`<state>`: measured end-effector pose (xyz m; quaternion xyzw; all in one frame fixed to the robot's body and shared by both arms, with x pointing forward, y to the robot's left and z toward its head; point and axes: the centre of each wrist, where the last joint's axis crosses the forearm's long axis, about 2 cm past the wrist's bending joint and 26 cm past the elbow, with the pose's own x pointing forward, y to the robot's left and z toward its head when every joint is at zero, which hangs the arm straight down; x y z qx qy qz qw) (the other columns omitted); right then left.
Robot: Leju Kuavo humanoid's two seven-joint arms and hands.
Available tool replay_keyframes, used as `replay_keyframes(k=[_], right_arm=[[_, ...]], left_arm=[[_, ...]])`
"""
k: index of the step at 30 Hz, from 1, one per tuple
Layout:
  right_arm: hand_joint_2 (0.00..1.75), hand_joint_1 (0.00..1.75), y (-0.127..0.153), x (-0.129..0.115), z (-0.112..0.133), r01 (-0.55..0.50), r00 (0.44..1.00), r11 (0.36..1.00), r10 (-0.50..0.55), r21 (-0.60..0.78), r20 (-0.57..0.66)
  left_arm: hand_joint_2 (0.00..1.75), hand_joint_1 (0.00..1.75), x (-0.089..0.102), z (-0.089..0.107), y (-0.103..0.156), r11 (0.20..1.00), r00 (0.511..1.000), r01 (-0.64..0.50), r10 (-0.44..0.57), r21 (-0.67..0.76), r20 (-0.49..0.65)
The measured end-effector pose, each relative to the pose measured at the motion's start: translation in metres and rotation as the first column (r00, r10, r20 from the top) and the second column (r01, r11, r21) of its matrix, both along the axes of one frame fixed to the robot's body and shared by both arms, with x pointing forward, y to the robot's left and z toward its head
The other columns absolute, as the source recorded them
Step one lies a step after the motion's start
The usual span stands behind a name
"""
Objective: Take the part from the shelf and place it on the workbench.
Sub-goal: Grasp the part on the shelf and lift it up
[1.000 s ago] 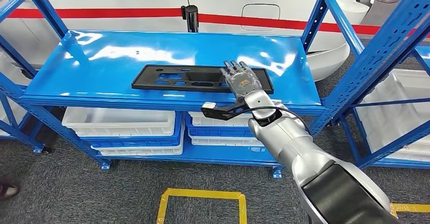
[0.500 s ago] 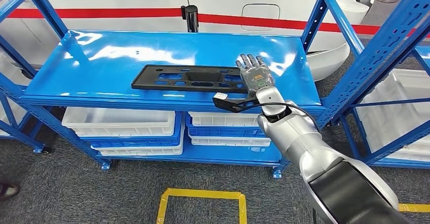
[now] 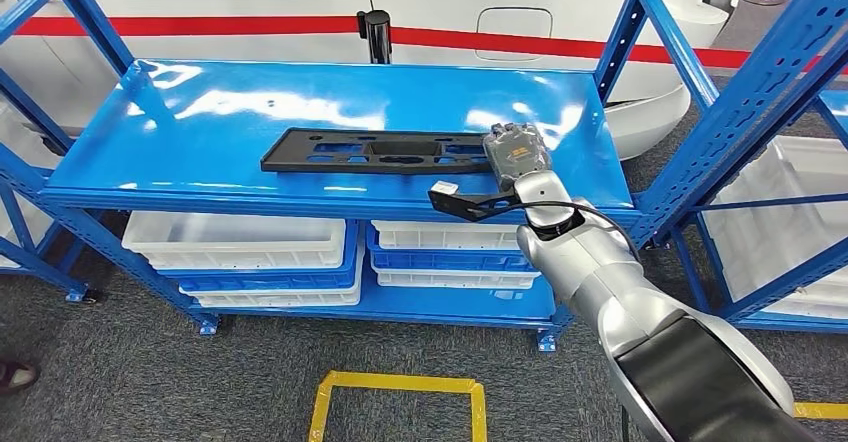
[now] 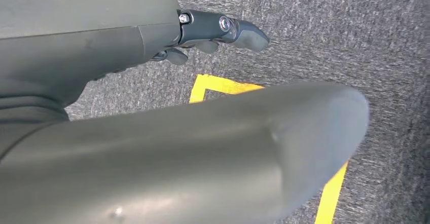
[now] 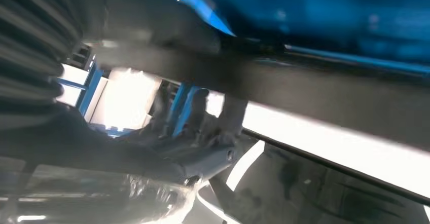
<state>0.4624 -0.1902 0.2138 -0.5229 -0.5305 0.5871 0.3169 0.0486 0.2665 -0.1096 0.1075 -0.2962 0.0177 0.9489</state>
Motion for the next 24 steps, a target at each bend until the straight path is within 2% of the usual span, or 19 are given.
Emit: replay_keyframes(k=[8, 12, 16, 20, 21, 24], right_arm=[[1.75, 1.75, -0.001, 0.000, 0.001, -0.007, 1.000, 1.000, 0.007, 0.004, 0.011], [1.75, 1.75, -0.001, 0.000, 0.001, -0.010, 1.000, 1.000, 0.010, 0.005, 0.014], [1.75, 1.75, -0.003, 0.001, 0.002, -0.037, 0.999, 0.999, 0.037, 0.014, 0.036], [1.75, 1.74, -0.001, 0.002, 0.015, -0.149, 0.982, 0.988, 0.142, 0.051, 0.127], [1.75, 1.75, 0.001, 0.002, 0.025, -0.196, 0.969, 0.977, 0.180, 0.085, 0.170], [1.75, 1.75, -0.002, -0.004, 0.088, -0.352, 0.881, 0.919, 0.259, 0.181, 0.396]], left_arm=[[0.00, 0.00, 0.000, 0.000, 0.000, 1.000, 1.000, -0.002, 0.002, 0.001, 0.023], [1.75, 0.00, 0.000, 0.000, 0.000, 1.000, 1.000, -0.004, 0.004, 0.001, 0.029], [1.75, 0.00, 0.000, 0.000, 0.000, 0.999, 0.996, -0.030, 0.027, 0.034, 0.091], [1.75, 0.00, -0.001, 0.000, 0.000, 0.992, 0.985, -0.065, 0.047, 0.105, 0.166], [1.75, 0.00, -0.002, 0.000, 0.000, 0.992, 0.984, -0.070, 0.052, 0.103, 0.172], [1.75, 0.00, -0.002, 0.000, 0.000, 0.991, 0.990, -0.104, 0.095, 0.086, 0.103]])
